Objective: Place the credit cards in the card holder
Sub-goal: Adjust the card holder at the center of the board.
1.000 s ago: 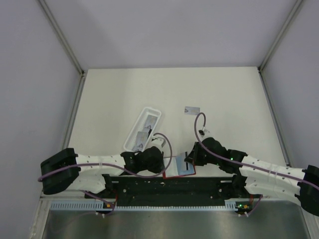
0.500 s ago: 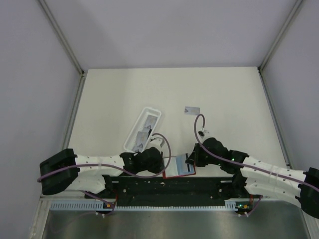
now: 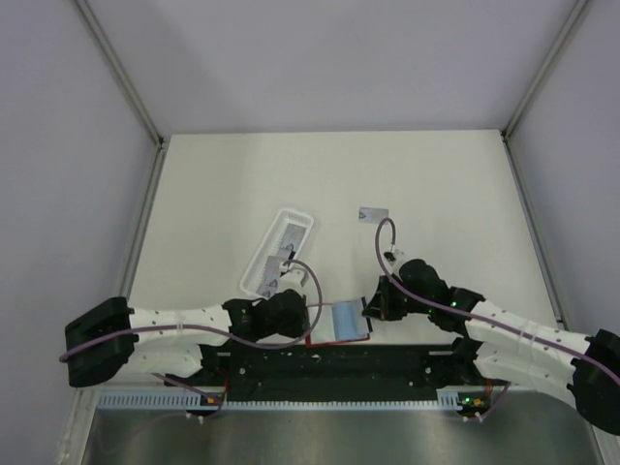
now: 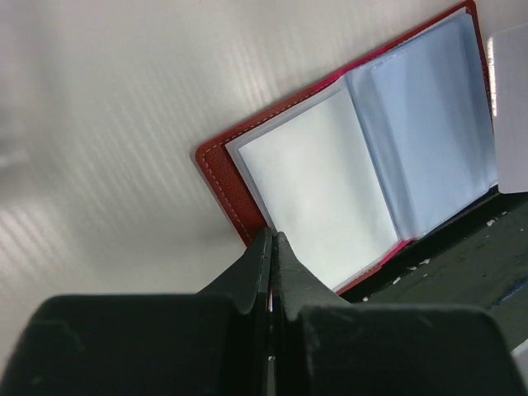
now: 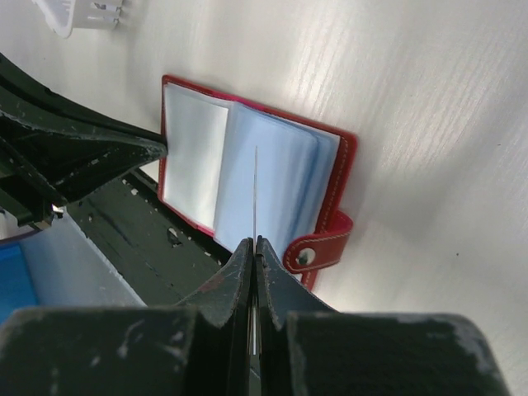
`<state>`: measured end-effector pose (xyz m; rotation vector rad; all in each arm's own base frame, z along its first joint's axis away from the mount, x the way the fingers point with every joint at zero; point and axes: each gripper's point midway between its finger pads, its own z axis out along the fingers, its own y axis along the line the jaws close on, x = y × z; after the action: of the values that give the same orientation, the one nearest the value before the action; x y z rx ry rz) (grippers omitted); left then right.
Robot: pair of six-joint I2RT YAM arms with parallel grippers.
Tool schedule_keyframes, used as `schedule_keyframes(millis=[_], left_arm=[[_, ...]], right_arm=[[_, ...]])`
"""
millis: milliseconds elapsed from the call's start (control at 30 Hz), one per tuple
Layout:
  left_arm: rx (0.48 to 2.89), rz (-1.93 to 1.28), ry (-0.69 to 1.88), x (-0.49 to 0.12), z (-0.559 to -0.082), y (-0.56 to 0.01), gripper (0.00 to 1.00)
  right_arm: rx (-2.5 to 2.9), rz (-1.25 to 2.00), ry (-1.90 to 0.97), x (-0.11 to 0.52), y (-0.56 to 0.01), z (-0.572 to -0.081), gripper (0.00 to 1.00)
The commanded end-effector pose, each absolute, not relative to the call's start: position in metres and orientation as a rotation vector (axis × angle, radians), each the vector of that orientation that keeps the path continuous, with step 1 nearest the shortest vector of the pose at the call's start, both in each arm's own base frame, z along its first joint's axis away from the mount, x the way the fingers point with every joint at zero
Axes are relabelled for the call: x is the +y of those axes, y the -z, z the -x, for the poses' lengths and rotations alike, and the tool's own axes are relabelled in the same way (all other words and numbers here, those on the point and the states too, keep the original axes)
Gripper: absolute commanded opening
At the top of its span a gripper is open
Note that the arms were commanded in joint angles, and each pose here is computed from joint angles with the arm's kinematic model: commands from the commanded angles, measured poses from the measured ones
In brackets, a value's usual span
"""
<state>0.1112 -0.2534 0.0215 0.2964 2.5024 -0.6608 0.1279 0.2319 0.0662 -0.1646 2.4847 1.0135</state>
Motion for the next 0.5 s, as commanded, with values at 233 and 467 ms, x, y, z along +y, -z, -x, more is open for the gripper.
schedule_keyframes(millis=[233, 467], left_arm=[[2.447, -0.248, 0.485, -0.212, -0.122, -0.029, 0.0], [2.332, -0.262, 0.559, -0.226, -0.135, -0.07, 0.0]], right_arm=[[2.401, 0.164, -1.035, 0.238, -0.083, -0.147, 0.0], [2.428, 0.152, -1.002, 0.235, -0.074, -0.149, 0.0]])
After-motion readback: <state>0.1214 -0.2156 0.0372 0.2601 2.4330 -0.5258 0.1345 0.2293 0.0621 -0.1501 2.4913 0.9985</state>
